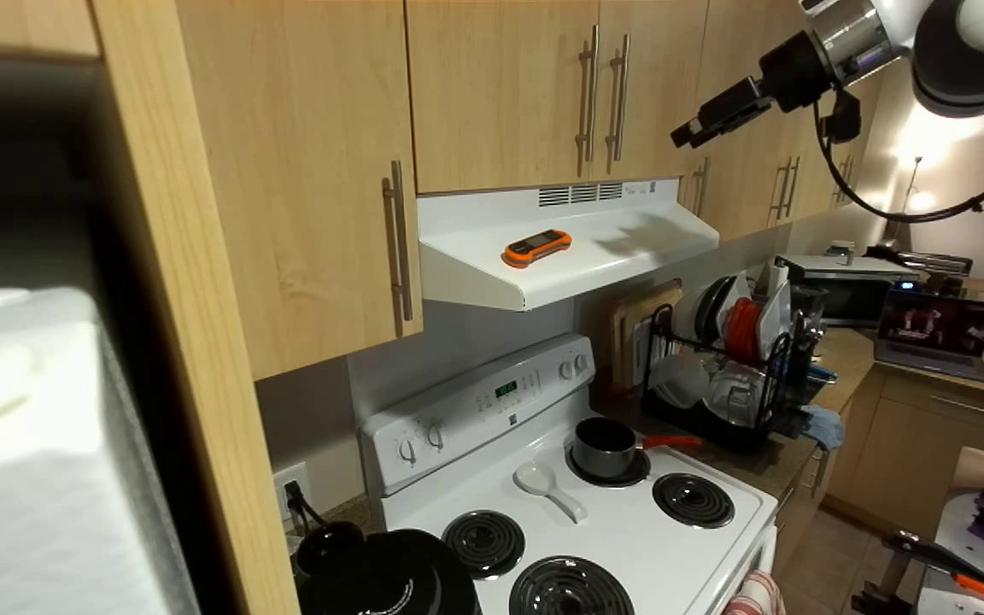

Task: Open the left cabinet door

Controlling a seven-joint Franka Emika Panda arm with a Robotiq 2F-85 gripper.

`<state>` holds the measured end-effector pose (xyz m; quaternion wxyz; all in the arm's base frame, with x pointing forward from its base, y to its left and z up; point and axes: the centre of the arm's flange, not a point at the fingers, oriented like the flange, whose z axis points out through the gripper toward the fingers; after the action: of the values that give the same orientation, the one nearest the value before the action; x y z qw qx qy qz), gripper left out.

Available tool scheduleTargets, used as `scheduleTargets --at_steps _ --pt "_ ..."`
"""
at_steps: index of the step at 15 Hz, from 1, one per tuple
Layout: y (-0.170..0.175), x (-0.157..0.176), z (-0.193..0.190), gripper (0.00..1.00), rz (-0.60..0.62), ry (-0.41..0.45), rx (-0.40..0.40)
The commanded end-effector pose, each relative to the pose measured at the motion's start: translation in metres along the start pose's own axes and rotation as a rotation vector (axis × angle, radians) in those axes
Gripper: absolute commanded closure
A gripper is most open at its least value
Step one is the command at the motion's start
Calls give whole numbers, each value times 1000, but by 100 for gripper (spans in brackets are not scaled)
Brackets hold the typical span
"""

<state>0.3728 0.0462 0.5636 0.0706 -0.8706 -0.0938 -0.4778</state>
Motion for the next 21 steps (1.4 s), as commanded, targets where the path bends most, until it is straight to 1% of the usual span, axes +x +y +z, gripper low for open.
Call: scheduleTargets --at_steps 1,2,4,7,8,10,15,18,21 --pt "33 -4 4 0 43 -20 -38" --pt "40 -6 5 0 63 -23 -48" --pt "53 -5 14 0 104 -42 -39" --pt "67 6 36 0 167 -96 57" --pt "68 9 42 0 183 -105 71" --pt "68 20 51 0 227 -93 118" --pt "57 37 68 0 360 -55 196" --pt "47 40 72 0 415 -28 186" --pt "44 41 77 0 397 1 131"
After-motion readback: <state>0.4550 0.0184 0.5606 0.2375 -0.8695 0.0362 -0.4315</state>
